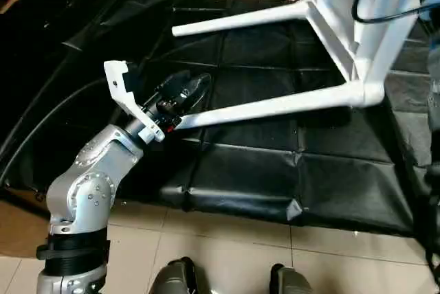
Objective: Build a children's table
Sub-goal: Flip table
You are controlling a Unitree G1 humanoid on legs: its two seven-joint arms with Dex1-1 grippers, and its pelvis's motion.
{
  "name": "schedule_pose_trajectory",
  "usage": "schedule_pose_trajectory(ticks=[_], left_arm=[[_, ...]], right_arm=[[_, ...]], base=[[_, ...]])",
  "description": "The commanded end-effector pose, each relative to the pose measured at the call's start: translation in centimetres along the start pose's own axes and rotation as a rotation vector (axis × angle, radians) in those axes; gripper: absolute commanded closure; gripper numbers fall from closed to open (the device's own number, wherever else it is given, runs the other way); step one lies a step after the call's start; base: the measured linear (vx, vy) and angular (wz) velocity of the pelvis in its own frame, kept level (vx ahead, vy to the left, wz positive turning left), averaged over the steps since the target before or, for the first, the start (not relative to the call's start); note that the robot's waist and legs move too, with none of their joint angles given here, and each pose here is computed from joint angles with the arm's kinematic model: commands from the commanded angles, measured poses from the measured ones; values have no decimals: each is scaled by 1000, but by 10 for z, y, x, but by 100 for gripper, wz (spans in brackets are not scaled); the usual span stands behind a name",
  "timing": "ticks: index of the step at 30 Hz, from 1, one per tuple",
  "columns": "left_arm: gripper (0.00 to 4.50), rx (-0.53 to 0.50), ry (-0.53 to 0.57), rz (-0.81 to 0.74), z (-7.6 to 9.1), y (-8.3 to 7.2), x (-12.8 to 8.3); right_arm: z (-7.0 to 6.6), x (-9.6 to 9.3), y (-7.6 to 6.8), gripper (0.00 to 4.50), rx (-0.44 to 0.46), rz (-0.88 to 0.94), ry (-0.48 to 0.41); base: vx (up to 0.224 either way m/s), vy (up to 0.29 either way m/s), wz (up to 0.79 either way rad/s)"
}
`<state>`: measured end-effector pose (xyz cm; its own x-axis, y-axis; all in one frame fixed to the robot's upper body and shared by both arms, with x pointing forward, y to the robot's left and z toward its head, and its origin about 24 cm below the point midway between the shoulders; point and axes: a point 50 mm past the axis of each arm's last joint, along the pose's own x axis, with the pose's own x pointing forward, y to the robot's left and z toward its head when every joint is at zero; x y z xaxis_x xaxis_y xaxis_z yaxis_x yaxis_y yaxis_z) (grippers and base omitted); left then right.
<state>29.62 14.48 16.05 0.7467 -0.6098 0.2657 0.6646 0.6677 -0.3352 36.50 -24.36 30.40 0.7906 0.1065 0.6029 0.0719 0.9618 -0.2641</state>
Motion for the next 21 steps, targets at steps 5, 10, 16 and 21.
schedule_pose_trajectory(ticks=[5,10,16,21], left_arm=[[109,133,-3,60,8,3,5],[109,231,-25,69,15,0,9],[109,307,-83,79,30,-4,14],[109,330,-115,90,37,-4,15]], right_arm=[[77,38,-1,257,-475,172,-272],[92,48,6,257,-626,274,-297],[104,61,18,257,-815,417,-293],[109,71,21,257,-1000,515,-211]], base=[[0,0,0],[0,0,0],[0,0,0],[0,0,0]])
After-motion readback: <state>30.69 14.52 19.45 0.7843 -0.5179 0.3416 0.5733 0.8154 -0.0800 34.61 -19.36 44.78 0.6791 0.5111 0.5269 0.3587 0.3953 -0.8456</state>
